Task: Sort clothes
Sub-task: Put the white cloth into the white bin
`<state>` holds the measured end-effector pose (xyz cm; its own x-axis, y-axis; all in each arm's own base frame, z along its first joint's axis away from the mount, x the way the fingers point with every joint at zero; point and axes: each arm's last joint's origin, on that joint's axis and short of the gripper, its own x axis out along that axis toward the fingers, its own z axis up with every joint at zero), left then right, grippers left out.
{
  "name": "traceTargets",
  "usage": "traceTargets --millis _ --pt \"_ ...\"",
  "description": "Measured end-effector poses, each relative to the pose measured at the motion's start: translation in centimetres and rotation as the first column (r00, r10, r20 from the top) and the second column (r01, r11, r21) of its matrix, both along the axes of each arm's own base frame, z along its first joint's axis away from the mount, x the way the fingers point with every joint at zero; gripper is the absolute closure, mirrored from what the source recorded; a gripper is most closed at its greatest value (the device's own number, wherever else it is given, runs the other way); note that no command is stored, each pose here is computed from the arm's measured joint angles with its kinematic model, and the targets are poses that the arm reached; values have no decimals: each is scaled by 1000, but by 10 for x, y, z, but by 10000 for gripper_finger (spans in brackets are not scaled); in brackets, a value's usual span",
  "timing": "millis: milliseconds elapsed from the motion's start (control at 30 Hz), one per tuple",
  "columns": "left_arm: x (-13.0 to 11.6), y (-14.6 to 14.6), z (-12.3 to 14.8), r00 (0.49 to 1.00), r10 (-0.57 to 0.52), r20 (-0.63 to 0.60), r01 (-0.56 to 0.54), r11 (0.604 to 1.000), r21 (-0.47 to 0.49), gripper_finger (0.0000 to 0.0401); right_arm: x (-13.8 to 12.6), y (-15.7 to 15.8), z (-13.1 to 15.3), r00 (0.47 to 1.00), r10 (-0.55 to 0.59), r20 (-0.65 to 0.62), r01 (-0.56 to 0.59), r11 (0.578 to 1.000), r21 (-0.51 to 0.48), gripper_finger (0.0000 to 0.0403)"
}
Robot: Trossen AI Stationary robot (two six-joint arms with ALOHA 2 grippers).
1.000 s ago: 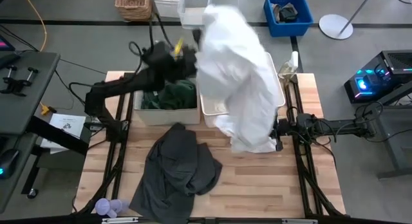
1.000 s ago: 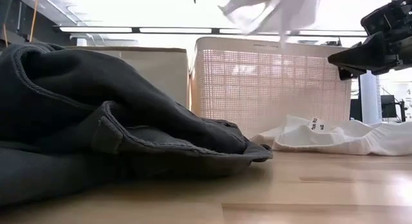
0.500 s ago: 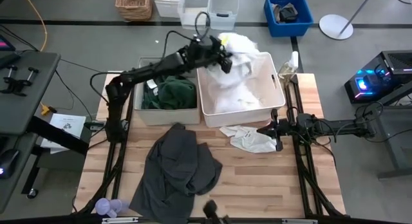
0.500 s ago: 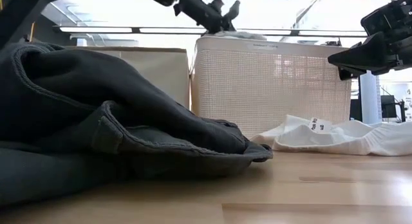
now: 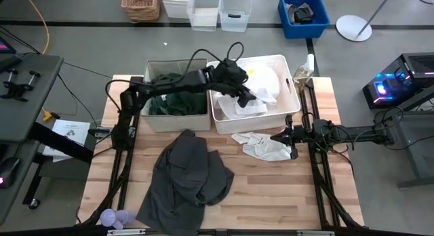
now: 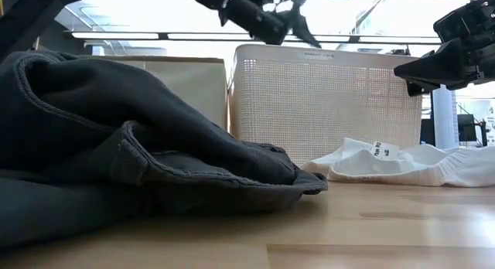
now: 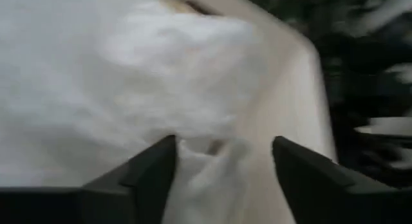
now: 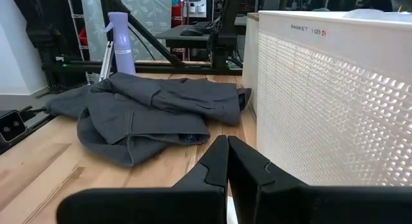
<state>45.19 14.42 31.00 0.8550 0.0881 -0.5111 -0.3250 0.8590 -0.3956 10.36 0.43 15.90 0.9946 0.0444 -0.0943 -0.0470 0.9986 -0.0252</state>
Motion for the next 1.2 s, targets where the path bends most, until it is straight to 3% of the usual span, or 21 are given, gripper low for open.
traceTargets --millis 133,267,367,467,533,600,667,700,767,867,933,1067,1200 --pt "-10 -3 45 980 -121 156 133 989 -66 104 0 0 0 1000 0 0 0 1000 0 402" --pt "-23 -21 82 932 -256 256 282 957 -73 89 0 0 0 1000 0 0 0 1000 0 402" --pt "-31 -61 94 906 -370 206 370 928 40 88 0 0 0 1000 0 0 0 1000 0 402" --pt "-39 -120 98 880 -471 60 445 862 242 88 0 0 0 1000 0 0 0 1000 0 402" --pt "-37 -157 85 879 -472 -71 459 794 398 87 0 0 0 1000 -1 0 1 1000 0 402" --pt "-26 -184 56 896 -408 -177 437 736 518 87 0 0 0 1000 0 0 0 1000 0 402" --pt "-13 -202 22 902 -363 -233 429 703 568 87 0 0 0 1000 0 0 0 1000 0 402" --pt "-6 -206 5 901 -352 -255 434 706 559 87 0 0 0 1000 0 0 0 1000 0 402" --pt "9 -208 -23 908 -328 -260 418 752 510 87 0 0 0 1000 0 0 0 1000 0 402" --pt "29 -198 -65 919 -263 -295 375 814 442 87 0 0 0 1000 0 0 0 1000 0 402" --pt "40 -190 -92 919 -241 -312 360 834 417 87 0 0 0 1000 0 0 0 1000 0 402" --pt "58 -179 -132 914 -270 -301 381 827 413 87 0 0 0 1000 -1 0 1 1000 0 402" --pt "68 -177 -163 903 -293 -316 415 788 455 87 0 0 0 1000 -1 0 1 1000 0 402"
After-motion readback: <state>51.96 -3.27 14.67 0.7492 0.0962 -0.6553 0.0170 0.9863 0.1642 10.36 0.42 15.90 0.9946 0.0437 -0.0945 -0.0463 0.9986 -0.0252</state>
